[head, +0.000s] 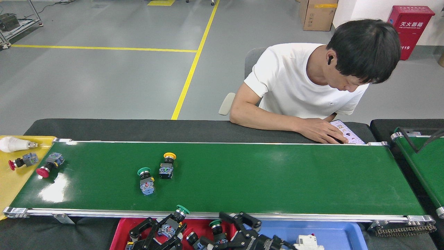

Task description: Pick switch part from conveyor to tray

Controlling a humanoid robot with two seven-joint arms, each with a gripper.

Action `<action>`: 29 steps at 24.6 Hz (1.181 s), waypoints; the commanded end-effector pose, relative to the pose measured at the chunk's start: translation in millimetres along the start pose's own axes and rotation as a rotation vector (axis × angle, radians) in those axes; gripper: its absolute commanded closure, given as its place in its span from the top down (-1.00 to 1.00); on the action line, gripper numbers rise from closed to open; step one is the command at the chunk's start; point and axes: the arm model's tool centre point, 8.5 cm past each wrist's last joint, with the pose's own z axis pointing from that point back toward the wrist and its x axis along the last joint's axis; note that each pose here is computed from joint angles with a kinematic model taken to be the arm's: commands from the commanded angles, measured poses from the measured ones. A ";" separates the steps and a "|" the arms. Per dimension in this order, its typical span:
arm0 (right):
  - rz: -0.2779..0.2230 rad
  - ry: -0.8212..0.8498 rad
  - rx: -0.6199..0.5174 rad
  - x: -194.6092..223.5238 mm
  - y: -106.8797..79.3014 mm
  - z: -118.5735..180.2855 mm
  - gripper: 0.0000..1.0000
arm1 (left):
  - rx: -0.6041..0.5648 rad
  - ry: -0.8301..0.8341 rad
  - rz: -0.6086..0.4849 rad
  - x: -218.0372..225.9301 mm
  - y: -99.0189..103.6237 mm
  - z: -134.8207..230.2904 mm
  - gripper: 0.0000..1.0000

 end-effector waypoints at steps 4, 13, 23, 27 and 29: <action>-0.002 0.313 -0.132 -79.6 -36.0 68.2 0.98 | 0.025 0.054 0.009 -16.1 4.5 6.9 1.00; -0.033 0.758 -0.227 -142.4 -55.0 144.2 0.98 | -0.044 0.506 0.160 -118.3 -32.4 96.3 1.00; 0.046 0.791 -0.232 -101.5 -23.9 169.2 0.98 | -0.083 0.555 0.164 -138.7 -33.3 42.5 1.00; 0.044 0.791 -0.246 -103.1 -27.4 166.5 0.98 | -0.117 0.571 0.148 -161.6 -39.5 13.2 1.00; 0.045 0.787 -0.242 -103.4 -26.7 166.4 0.98 | -0.134 0.589 0.161 -176.6 -45.5 2.1 1.00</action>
